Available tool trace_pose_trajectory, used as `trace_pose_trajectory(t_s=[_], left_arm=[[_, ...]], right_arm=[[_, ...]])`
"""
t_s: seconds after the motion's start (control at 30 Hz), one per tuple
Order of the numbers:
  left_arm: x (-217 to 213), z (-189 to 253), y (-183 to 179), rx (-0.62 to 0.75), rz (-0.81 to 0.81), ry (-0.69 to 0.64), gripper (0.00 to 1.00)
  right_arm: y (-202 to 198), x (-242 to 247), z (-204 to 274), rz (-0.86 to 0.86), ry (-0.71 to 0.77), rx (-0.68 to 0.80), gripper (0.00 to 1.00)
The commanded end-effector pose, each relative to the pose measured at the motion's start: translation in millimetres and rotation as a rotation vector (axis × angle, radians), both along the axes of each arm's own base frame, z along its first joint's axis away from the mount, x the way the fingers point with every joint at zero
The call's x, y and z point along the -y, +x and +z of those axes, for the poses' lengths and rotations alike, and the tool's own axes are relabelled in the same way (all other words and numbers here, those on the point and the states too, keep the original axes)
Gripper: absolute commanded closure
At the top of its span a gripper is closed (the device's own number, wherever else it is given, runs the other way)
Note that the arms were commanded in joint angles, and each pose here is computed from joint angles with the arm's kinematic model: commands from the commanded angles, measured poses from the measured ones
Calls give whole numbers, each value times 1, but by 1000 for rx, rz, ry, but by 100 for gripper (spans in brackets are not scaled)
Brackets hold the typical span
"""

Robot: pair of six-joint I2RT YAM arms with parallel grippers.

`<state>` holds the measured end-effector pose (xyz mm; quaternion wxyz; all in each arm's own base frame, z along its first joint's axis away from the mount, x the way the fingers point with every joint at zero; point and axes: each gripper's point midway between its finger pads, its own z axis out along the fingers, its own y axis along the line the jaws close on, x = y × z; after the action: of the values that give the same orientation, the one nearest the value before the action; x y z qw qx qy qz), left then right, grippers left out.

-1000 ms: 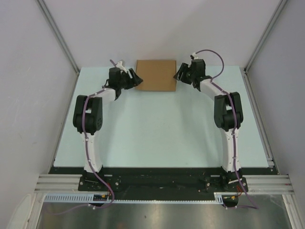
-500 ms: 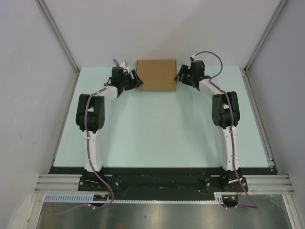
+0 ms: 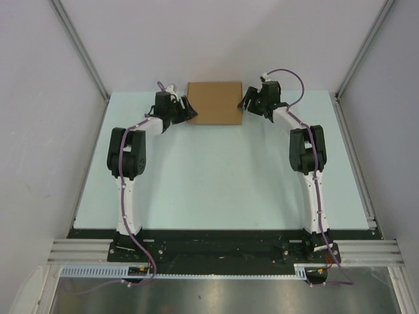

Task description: Fold the paper box

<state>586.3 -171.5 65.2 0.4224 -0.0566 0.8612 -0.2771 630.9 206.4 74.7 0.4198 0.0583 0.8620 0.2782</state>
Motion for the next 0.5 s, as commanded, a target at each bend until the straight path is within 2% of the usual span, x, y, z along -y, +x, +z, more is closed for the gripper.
trace_pose_trajectory(t_s=[0.0,0.47], left_arm=[[13,21,8,42,-42,-61,28],[19,39,10,21,-67,-229,45]], right_arm=[[5,-6,5,28,37,13,34],[5,-8,2,38,41,1,35]])
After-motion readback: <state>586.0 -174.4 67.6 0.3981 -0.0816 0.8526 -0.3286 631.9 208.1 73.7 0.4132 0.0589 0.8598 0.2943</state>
